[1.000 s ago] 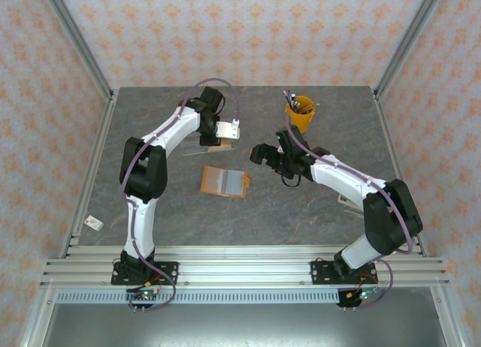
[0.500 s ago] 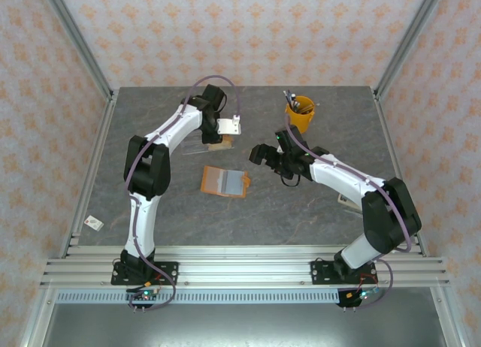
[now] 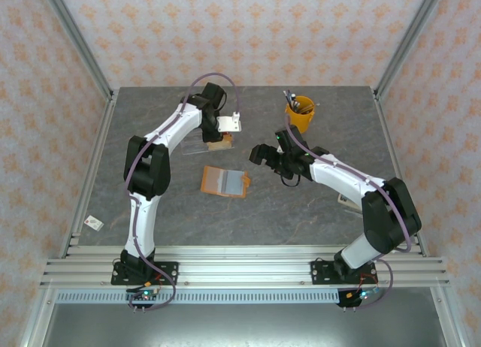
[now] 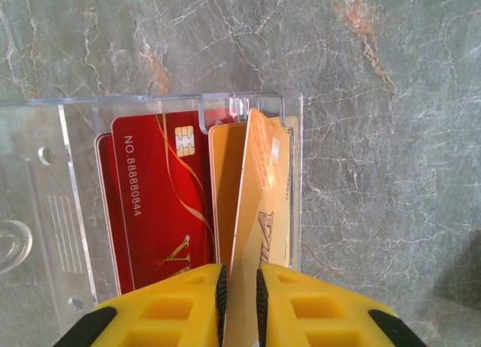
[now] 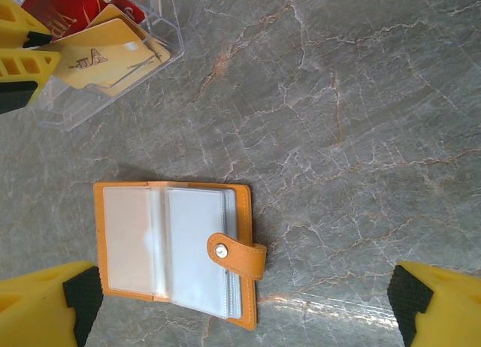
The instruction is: Take the credit cards out of the card holder
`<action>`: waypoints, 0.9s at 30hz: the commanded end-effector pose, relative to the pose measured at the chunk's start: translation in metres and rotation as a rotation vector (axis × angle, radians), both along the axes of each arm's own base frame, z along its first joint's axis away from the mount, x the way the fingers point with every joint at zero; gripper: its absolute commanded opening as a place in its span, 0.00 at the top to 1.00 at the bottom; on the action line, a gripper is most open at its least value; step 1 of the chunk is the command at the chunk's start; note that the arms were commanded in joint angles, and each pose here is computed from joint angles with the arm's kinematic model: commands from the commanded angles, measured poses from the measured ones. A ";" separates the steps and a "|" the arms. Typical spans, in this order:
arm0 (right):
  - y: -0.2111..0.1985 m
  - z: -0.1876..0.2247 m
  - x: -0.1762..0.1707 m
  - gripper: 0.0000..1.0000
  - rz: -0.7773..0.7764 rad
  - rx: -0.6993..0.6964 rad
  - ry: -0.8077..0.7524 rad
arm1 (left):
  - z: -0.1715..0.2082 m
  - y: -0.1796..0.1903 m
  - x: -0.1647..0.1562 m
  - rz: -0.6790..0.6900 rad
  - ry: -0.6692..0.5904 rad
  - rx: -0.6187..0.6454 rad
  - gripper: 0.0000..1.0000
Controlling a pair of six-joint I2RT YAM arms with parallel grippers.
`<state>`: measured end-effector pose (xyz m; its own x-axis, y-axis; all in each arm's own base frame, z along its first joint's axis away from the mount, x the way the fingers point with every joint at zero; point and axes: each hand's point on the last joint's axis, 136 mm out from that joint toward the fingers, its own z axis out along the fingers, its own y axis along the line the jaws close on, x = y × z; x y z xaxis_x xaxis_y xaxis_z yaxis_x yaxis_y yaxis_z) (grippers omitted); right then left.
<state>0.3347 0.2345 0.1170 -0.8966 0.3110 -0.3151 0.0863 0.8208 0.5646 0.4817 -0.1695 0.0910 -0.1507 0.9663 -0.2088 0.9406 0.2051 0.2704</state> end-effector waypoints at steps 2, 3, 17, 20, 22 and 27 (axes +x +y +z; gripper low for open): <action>0.000 0.005 0.003 0.01 -0.010 0.003 0.004 | -0.005 0.005 -0.008 -0.008 0.051 0.029 0.79; 0.000 0.005 0.003 0.02 -0.010 0.003 0.004 | -0.007 0.005 -0.009 -0.009 0.057 0.030 0.80; 0.000 0.006 0.003 0.02 -0.014 0.007 0.004 | 0.013 0.004 -0.009 -0.027 0.034 -0.007 1.00; 0.000 0.006 0.003 0.03 -0.014 0.007 0.004 | 0.019 0.003 -0.008 -0.013 0.026 -0.040 1.00; 0.000 0.006 0.003 0.03 -0.014 0.007 0.005 | 0.023 0.001 -0.007 0.001 0.018 -0.069 1.00; 0.000 0.005 0.002 0.03 -0.013 0.006 0.005 | 0.027 -0.003 -0.002 0.051 0.012 -0.147 1.00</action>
